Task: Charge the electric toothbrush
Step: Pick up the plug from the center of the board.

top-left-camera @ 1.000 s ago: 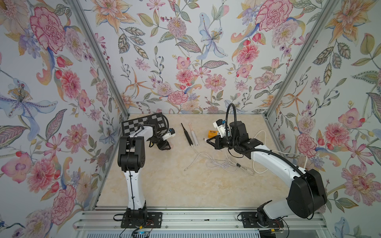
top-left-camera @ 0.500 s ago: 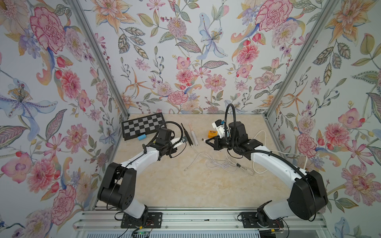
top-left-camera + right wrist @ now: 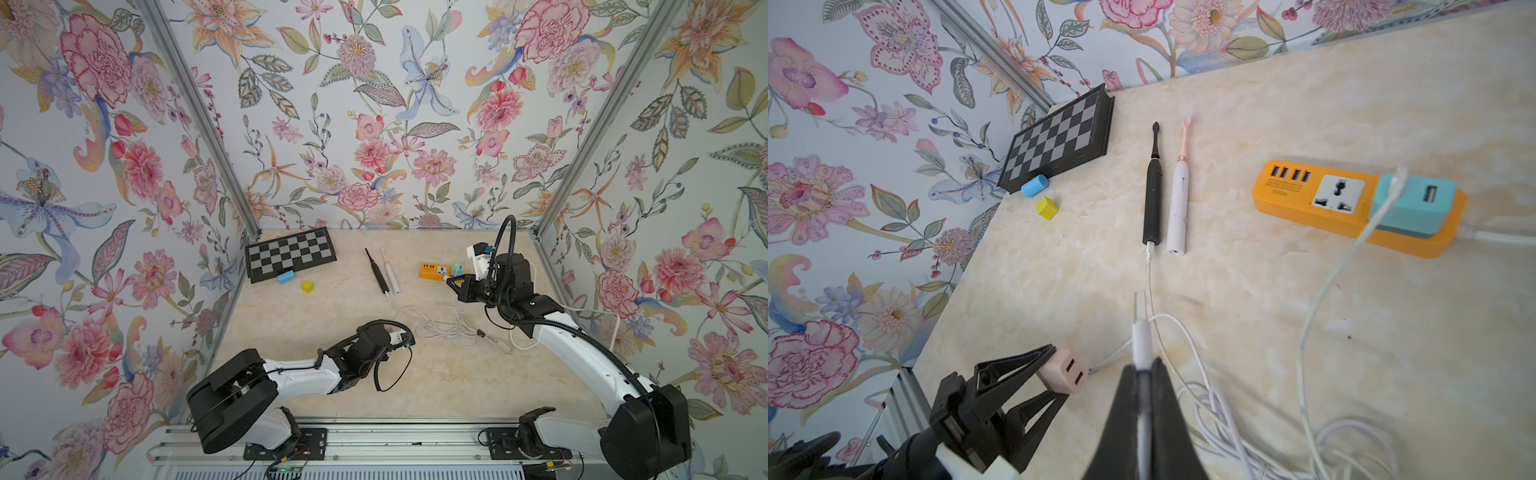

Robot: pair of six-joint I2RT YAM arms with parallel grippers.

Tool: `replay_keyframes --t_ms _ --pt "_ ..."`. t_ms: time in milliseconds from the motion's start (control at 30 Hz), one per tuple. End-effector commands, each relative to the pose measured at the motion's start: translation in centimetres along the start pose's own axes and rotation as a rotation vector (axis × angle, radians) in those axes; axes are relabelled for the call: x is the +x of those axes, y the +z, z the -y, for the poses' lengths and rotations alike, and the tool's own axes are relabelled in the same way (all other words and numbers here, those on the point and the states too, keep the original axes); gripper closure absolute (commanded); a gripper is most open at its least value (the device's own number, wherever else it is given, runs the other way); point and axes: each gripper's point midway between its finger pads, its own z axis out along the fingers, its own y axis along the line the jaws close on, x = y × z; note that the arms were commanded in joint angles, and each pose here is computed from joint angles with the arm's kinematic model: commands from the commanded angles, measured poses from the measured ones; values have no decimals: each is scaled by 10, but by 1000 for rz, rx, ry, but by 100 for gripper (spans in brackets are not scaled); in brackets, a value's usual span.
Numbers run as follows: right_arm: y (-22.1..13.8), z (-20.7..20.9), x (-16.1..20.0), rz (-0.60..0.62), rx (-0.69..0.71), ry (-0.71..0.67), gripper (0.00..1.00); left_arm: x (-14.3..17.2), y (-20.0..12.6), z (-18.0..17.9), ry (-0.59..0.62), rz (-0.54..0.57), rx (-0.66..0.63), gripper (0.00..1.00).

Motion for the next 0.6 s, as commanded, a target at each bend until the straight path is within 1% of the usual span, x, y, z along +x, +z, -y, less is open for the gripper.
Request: replay_keyframes --t_ms 0,67,133,200,267,333,400,467,500,567 --pt "-5 0 6 -5 1 32 100 13 3 -3 -73 -47 -70 73" --pt "-4 -1 7 -13 -6 37 100 17 3 1 -76 -57 -66 73" --pt "-2 -1 8 -19 -10 40 100 15 -1 -3 -91 -41 -82 74" --pt "1 -3 9 -33 -28 30 100 5 -10 -11 -99 22 -94 73" --pt "3 -20 9 -72 -136 -11 100 -9 -26 -27 -65 117 -128 72" --pt "3 -40 12 -136 -281 -16 100 -21 -40 -52 2 191 -214 71" --pt "1 -63 17 -214 -433 -24 100 -32 -50 -71 160 269 -273 70" --pt "-5 -85 17 -276 -580 -19 100 -44 -58 -105 281 319 -364 67" --pt "-6 -90 15 -290 -610 -12 100 -49 -59 -124 304 324 -404 64" --pt "-5 -95 6 -304 -628 9 100 -60 -67 -174 343 350 -517 61"
